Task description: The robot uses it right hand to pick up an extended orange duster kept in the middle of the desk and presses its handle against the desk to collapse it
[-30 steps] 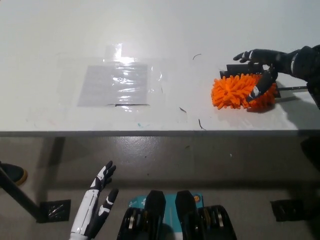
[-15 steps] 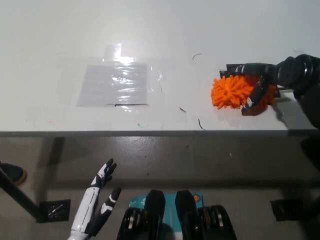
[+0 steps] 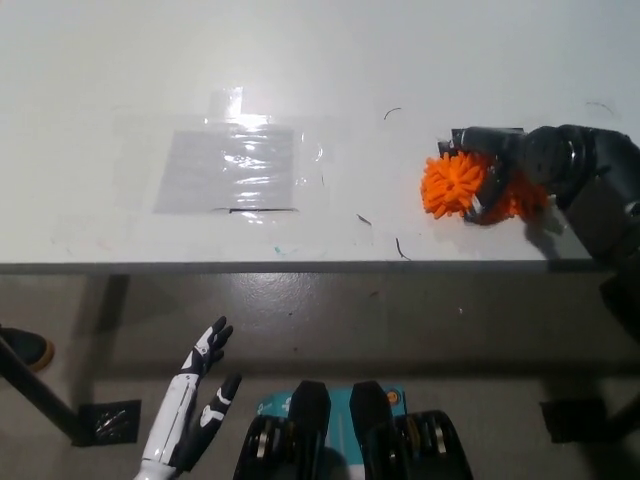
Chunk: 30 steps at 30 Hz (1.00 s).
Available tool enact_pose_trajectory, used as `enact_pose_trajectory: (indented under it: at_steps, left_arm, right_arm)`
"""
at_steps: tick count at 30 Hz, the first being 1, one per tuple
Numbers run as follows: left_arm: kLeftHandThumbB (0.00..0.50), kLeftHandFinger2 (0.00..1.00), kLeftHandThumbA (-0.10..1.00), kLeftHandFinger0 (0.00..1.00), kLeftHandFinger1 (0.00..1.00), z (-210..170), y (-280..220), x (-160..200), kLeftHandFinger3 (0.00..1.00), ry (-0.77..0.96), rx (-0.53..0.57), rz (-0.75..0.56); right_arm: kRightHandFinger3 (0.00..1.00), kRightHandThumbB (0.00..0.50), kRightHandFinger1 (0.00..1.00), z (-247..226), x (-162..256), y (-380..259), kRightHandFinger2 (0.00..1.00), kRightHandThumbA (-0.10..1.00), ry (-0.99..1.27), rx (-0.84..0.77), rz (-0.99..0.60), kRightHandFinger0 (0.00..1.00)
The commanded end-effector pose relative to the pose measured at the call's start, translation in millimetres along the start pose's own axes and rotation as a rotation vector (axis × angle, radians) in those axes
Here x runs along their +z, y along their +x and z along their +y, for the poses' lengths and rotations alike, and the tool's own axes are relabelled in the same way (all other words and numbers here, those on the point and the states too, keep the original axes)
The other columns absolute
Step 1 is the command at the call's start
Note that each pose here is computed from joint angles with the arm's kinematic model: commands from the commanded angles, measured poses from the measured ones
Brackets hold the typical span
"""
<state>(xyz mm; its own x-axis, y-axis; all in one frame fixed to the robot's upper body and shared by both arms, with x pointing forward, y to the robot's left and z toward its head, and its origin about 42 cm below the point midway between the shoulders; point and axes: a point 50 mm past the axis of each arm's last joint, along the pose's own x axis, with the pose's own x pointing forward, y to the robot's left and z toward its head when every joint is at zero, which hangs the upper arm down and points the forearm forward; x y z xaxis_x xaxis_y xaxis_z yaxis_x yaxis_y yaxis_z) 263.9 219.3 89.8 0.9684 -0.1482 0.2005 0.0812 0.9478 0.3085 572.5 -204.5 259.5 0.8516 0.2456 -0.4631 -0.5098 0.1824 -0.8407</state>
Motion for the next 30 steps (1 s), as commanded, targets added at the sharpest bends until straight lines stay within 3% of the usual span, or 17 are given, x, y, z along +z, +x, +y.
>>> enact_pose_trajectory:
  at_steps: [1, 2, 3, 6, 10, 11, 18, 25, 30]
  left_arm:
    - [0.037, 1.00, 0.89, 1.00, 1.00, 8, 8, 12, 1.00, 0.013, 0.013, -0.069]
    - [0.037, 1.00, 0.89, 1.00, 1.00, 8, 8, 12, 1.00, 0.013, 0.013, -0.069]
    - [0.037, 1.00, 0.89, 1.00, 1.00, 8, 8, 12, 1.00, 0.013, 0.013, -0.069]
    - [0.021, 1.00, 0.87, 1.00, 1.00, 10, 8, 10, 1.00, 0.006, 0.012, -0.071]
    - [0.017, 1.00, 0.87, 1.00, 1.00, 10, 9, 11, 1.00, 0.007, 0.016, -0.075]
    - [0.016, 1.00, 0.92, 1.00, 1.00, 12, 10, 11, 1.00, 0.010, 0.026, -0.077]
    - [0.000, 1.00, 0.98, 1.00, 1.00, 14, 11, 11, 1.00, -0.007, 0.036, -0.088]
    - [0.020, 1.00, 0.98, 1.00, 1.00, 13, 10, 10, 1.00, -0.026, 0.040, -0.075]
    - [0.000, 1.00, 0.98, 1.00, 1.00, 14, 10, 10, 1.00, -0.023, 0.037, -0.082]
  right_arm:
    - [0.53, 0.185, 0.40, -18, 26, 3, 0.71, -0.10, -0.078, -0.333, -0.097, 0.02]
    - [0.74, 0.173, 0.48, -18, 26, 4, 0.80, -0.10, -0.079, -0.335, -0.098, 0.03]
    - [0.84, 0.171, 0.51, -18, 26, 4, 0.80, -0.10, -0.079, -0.337, -0.098, 0.04]
    - [0.92, 0.181, 0.60, -18, 19, 3, 0.89, -0.10, -0.064, -0.332, -0.102, 0.12]
    - [0.92, 0.172, 0.60, -18, 18, 3, 0.89, -0.10, -0.068, -0.340, -0.108, 0.11]
    - [0.96, 0.166, 0.64, -21, 11, 1, 0.93, -0.10, -0.069, -0.342, -0.102, 0.16]
    - [1.00, 0.158, 0.67, -23, -2, -2, 0.98, -0.10, -0.058, -0.369, -0.114, 0.19]
    - [1.00, 0.135, 0.69, -40, -7, -10, 0.99, -0.10, -0.024, -0.428, -0.156, 0.21]
    - [1.00, 0.141, 0.65, -56, -6, -18, 0.94, -0.10, -0.023, -0.474, -0.200, 0.17]
